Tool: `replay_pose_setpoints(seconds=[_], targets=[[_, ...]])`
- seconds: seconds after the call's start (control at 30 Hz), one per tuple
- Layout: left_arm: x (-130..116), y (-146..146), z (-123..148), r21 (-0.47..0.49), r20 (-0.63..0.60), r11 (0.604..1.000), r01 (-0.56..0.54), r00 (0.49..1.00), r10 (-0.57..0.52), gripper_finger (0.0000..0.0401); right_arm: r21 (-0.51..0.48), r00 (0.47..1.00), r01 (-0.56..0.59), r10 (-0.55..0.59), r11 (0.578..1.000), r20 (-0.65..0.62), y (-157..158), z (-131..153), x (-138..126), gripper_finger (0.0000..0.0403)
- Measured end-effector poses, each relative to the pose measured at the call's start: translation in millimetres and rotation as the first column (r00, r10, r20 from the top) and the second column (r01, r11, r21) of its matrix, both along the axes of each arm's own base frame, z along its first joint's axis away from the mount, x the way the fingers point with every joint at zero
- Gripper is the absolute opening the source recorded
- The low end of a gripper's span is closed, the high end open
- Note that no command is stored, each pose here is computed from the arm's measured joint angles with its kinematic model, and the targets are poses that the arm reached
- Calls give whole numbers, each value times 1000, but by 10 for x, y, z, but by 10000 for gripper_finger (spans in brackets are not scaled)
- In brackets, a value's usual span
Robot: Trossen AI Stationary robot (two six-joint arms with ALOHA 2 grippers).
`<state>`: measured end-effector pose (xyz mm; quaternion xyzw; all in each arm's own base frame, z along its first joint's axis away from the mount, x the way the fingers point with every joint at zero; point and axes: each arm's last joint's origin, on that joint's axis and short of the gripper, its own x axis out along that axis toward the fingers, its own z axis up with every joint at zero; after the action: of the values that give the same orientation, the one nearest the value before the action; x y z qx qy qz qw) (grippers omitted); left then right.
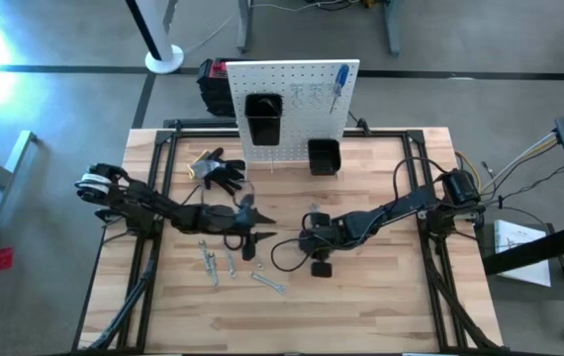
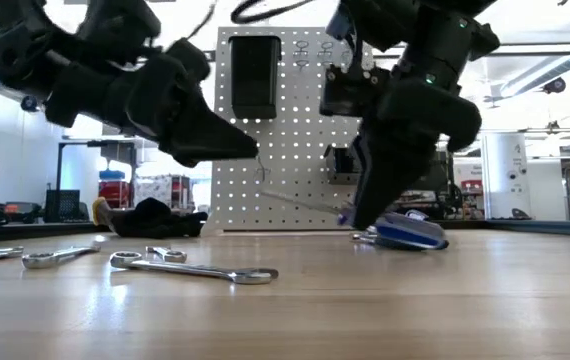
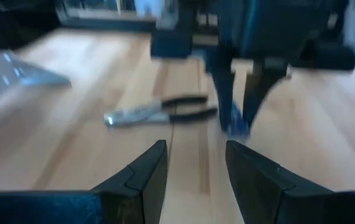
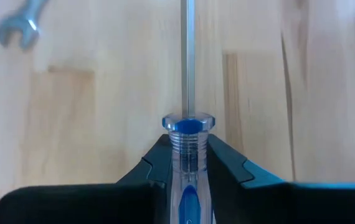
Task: Hang tools onto peg board
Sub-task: Hang the blue screwdriver on the peg board
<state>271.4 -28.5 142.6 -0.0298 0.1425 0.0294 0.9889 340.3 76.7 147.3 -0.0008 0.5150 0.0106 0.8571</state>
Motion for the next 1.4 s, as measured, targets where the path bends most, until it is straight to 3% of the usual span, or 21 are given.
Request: replay_pose_setpoints(seconds=[0.2, 0.4, 0.53, 0.77, 0.93, 1.27, 1.4], targets=[[-106, 11, -39, -21, 55, 1000, 5, 998, -4, 152, -15, 996, -44, 45, 999, 79, -9, 84, 95, 51], [4, -13, 34, 7, 41, 999, 44, 998, -44, 152, -16, 989, -52, 53, 999, 136, -20, 186, 181, 51], [46, -42, 52, -23, 17, 992, 125, 992, -125, 152, -10, 990, -44, 45, 999, 131, -18, 230, 199, 51], [214, -81, 105, -90, -170, 984, 154, 971, -167, 152, -4, 999, 39, -39, 999, 6, -143, 263, 194, 51], [374, -84, 185, -81, -316, 988, 133, 937, -152, 152, -14, 998, 20, -21, 1000, -62, -155, 273, 254, 51], [510, -92, 93, -76, -405, 989, 127, 902, -147, 149, -36, 998, -32, 30, 999, -54, -100, 452, 354, 51], [505, -95, 102, -77, -400, 989, 125, 905, -146, 102, -41, 997, -35, 32, 999, -73, -106, 439, 339, 51]])
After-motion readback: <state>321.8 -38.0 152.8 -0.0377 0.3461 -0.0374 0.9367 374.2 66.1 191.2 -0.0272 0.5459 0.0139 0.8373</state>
